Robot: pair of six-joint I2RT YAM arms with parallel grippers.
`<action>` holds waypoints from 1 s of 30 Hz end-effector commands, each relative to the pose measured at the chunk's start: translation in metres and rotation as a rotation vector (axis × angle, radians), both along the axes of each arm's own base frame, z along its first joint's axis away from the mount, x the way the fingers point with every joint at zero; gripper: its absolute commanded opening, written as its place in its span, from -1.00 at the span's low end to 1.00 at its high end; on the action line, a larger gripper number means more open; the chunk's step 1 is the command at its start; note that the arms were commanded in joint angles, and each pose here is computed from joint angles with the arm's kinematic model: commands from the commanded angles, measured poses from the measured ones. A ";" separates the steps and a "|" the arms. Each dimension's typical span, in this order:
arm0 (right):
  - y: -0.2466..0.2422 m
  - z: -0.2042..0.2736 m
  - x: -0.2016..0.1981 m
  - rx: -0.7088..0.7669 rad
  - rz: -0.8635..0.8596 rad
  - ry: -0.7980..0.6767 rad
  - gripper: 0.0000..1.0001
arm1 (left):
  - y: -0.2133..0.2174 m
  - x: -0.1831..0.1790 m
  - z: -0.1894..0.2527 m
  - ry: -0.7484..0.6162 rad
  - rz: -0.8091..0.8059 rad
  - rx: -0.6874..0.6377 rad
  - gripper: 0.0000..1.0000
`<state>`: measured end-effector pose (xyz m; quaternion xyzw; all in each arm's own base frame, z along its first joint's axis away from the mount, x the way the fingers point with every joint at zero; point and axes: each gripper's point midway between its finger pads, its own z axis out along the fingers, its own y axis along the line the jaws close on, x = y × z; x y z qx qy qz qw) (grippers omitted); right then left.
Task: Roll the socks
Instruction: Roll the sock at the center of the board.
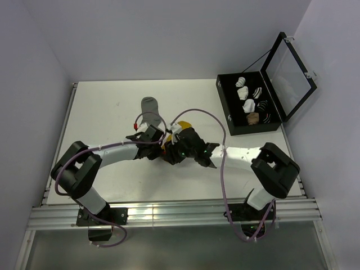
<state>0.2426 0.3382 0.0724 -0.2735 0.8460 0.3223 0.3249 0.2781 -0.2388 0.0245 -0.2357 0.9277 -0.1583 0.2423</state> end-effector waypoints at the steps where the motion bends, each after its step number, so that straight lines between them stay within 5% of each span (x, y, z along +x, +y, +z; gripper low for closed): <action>1: -0.001 0.023 0.021 -0.022 -0.040 -0.287 -0.03 | 0.007 -0.008 -0.003 0.064 -0.068 0.081 -0.99; 30: 0.027 -0.024 0.018 -0.180 -0.027 -0.513 0.02 | 0.015 0.018 -0.012 0.154 -0.152 0.035 -0.99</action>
